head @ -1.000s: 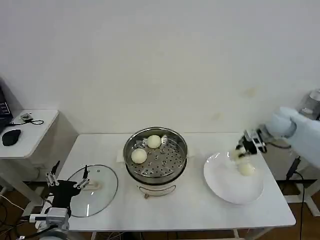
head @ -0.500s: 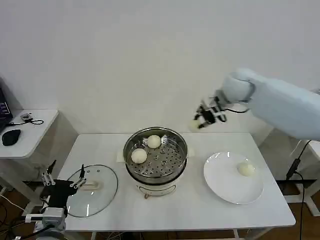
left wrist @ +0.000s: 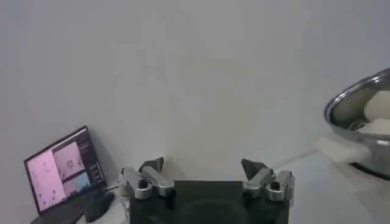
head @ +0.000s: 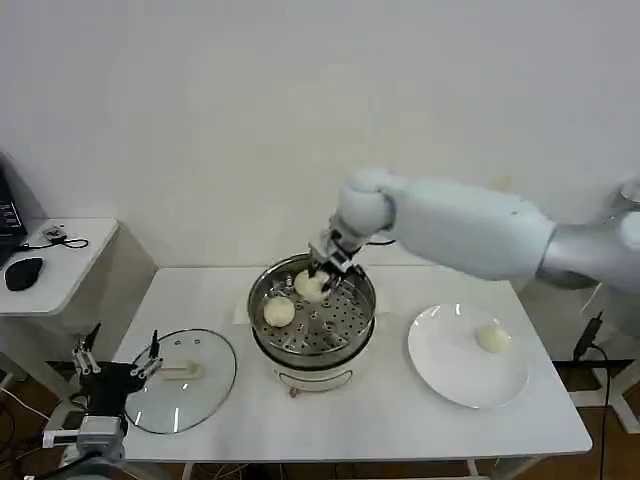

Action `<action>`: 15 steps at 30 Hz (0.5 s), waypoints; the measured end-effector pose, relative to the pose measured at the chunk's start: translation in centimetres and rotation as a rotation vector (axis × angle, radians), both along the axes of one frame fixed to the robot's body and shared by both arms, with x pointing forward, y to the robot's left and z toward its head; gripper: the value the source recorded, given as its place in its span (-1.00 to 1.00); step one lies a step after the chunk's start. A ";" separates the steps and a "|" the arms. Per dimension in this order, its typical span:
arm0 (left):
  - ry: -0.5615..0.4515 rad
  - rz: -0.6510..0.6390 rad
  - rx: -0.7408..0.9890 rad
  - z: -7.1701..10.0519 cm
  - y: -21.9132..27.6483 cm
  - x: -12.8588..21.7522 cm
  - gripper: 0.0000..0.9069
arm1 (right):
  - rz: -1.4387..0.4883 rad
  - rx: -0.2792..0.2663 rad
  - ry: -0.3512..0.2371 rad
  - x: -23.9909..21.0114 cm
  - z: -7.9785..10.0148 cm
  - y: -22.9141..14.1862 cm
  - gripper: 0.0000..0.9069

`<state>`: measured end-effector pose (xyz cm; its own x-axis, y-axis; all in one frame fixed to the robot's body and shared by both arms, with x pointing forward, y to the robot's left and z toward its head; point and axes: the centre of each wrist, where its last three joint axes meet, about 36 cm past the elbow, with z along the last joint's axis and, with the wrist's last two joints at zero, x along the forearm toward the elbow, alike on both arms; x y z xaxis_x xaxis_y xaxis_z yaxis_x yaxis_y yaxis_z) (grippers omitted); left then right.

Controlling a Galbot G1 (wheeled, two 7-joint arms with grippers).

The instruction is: Take steamed baozi put them in steamer then cover it.

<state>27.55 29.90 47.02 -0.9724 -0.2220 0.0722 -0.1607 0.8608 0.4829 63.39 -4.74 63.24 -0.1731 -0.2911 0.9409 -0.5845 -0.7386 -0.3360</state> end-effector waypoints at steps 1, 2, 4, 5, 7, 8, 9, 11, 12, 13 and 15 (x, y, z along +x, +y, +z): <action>0.001 0.002 0.000 0.0 0.0 0.0 1.00 | 0.018 -0.008 0.005 -0.3 -0.4 0.3 -0.11; 0.002 0.004 -0.001 -0.1 0.0 0.0 1.00 | 0.034 -0.015 0.008 -0.6 -0.8 0.5 -0.11; 0.005 0.006 -0.001 -0.2 0.0 0.0 1.00 | 0.067 -0.029 0.010 -1.1 -1.3 0.7 -0.11; 0.005 0.007 -0.001 -0.2 0.1 0.0 1.00 | 0.081 -0.035 0.013 -1.3 -1.5 0.8 -0.11; 0.004 0.008 -0.002 -0.2 0.1 -0.1 1.00 | 0.109 -0.042 0.016 -1.7 -1.9 0.9 -0.11; 0.004 0.009 -0.002 -0.2 0.1 -0.1 1.00 | 0.119 -0.045 0.017 -1.9 -2.0 0.9 -0.11; 0.003 0.008 -0.002 -0.2 0.1 0.0 1.00 | 0.131 -0.049 0.018 -2.1 -2.2 0.8 -0.11; 0.002 0.009 -0.002 -0.2 0.0 0.0 1.00 | 0.148 -0.056 0.021 -2.3 -2.5 0.7 -0.11; 0.001 0.009 -0.004 -0.2 0.0 0.0 1.00 | 0.157 -0.060 0.023 -2.4 -2.7 0.6 -0.11; 0.001 0.009 -0.005 -0.2 0.0 0.0 1.00 | 0.166 -0.062 0.026 -2.6 -2.9 0.6 -0.11; 0.001 0.008 -0.006 -0.3 -0.1 0.1 1.00 | 0.179 -0.064 0.031 -2.8 -3.1 0.4 -0.11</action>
<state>27.63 29.80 46.73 -0.9705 -0.2293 0.0746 -0.1671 0.8625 0.4777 60.55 -4.30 60.18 -0.0948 -0.2538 0.9626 -0.4511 -0.8510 -0.2688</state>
